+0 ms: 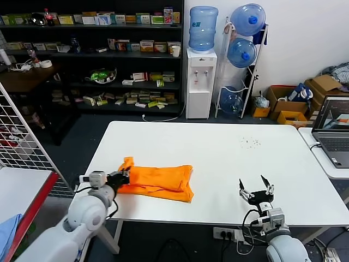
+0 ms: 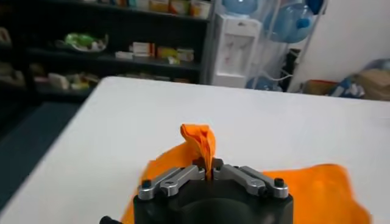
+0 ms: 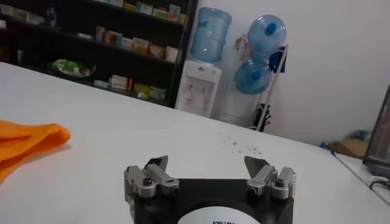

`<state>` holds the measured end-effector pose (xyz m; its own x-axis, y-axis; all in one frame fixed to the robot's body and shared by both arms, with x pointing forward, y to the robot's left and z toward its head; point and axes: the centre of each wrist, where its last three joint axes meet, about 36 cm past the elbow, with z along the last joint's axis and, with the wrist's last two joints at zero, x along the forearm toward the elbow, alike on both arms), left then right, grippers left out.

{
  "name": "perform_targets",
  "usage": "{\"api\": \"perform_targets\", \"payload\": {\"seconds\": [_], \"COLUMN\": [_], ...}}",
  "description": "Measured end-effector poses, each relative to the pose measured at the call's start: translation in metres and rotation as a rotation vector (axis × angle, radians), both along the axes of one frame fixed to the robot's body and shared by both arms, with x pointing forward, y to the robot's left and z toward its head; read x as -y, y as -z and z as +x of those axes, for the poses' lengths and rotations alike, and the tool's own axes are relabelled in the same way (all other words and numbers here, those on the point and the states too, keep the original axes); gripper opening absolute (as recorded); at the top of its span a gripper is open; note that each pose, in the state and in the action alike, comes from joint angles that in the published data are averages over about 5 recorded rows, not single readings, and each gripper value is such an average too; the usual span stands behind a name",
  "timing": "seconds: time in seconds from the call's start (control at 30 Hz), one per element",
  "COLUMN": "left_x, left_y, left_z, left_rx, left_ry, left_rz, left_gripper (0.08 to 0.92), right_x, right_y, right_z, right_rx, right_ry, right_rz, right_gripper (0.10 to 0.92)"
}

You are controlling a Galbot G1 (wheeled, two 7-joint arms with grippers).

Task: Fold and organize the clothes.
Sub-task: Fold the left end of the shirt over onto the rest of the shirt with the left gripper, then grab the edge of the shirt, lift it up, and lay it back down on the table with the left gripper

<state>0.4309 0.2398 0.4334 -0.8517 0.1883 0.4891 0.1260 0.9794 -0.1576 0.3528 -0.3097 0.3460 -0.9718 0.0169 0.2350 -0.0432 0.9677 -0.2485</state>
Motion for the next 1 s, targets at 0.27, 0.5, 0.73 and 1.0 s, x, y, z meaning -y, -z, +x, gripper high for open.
{"api": "perform_targets", "payload": {"seconds": [0.27, 0.5, 0.73, 1.0], "left_x": [0.072, 0.122, 0.143, 0.143], "left_y": [0.009, 0.024, 0.032, 0.032], "left_z": [0.006, 0.011, 0.011, 0.012], "left_rx": [-0.028, -0.054, -0.046, -0.001], "left_ry": [0.059, 0.098, 0.109, 0.056], "left_rz": [-0.148, -0.213, -0.262, -0.334], "left_gripper": [0.125, 0.131, 0.303, 0.528], "right_x": [0.011, 0.018, 0.016, 0.008], "right_y": [0.005, 0.008, 0.01, 0.012], "right_z": [-0.002, -0.001, 0.002, 0.008], "right_rx": [0.007, 0.008, 0.005, 0.003], "right_ry": [0.024, 0.041, 0.044, 0.033], "right_rz": [-0.024, -0.032, -0.029, -0.024], "right_gripper": [0.823, 0.823, 0.823, 0.823]}}
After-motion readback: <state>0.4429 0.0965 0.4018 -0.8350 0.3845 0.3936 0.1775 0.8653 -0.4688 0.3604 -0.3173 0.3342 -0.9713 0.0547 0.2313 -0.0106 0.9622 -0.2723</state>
